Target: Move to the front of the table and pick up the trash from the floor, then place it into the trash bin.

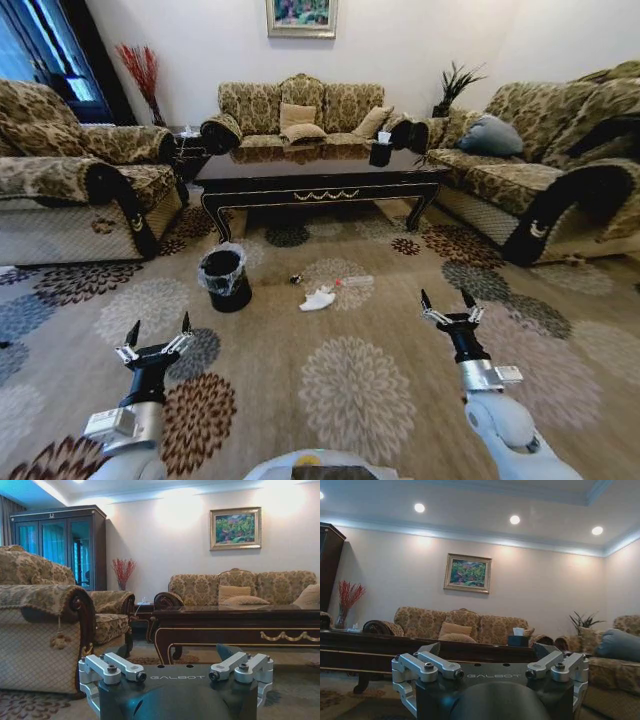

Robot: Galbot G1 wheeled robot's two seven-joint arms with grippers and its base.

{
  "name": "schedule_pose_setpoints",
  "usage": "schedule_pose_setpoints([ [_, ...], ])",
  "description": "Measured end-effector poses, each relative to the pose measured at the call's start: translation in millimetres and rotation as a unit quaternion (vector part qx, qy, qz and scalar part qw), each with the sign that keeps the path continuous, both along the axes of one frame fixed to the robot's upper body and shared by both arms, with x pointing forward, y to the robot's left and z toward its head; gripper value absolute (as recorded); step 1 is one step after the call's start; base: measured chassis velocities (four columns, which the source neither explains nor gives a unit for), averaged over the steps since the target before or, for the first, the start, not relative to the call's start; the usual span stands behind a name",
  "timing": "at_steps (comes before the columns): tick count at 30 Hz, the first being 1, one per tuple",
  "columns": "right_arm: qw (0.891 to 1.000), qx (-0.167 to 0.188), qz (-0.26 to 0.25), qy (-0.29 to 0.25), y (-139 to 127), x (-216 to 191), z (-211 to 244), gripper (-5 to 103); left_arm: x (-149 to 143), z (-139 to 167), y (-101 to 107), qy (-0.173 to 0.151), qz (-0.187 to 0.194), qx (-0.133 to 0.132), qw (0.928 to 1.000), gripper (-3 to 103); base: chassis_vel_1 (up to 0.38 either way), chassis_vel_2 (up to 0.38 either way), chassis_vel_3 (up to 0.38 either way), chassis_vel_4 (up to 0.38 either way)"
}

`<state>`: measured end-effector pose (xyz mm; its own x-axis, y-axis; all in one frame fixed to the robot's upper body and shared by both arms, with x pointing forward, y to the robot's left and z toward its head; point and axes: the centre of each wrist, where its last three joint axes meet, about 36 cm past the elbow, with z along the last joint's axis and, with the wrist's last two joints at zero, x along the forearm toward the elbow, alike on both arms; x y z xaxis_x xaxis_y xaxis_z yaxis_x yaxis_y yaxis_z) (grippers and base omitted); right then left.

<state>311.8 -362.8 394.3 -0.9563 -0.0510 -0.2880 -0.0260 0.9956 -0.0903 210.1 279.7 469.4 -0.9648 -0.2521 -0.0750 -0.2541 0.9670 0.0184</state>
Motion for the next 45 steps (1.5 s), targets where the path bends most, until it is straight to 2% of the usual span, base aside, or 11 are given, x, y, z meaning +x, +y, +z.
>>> schedule_pose_setpoints([
  [8,1.0,-0.003,0.003,-0.006,-1.0,3.2,-4.2,100,-4.1,-1.9,-0.2,0.0,0.006,0.006,1.0,100,-0.316,0.333,0.334,-0.323],
  [24,1.0,-0.008,0.001,-0.013,-7.1,7.0,-5.7,100,-0.2,-13.9,-0.8,0.01,0.008,0.007,0.9999,100,-0.189,0.182,0.193,-0.198],
  [45,1.0,-0.007,0.001,-0.001,-0.4,20.3,-23.7,100,13.6,-28.2,13.6,0.024,0.015,-0.002,0.9996,100,-0.068,0.071,0.069,-0.064],
])
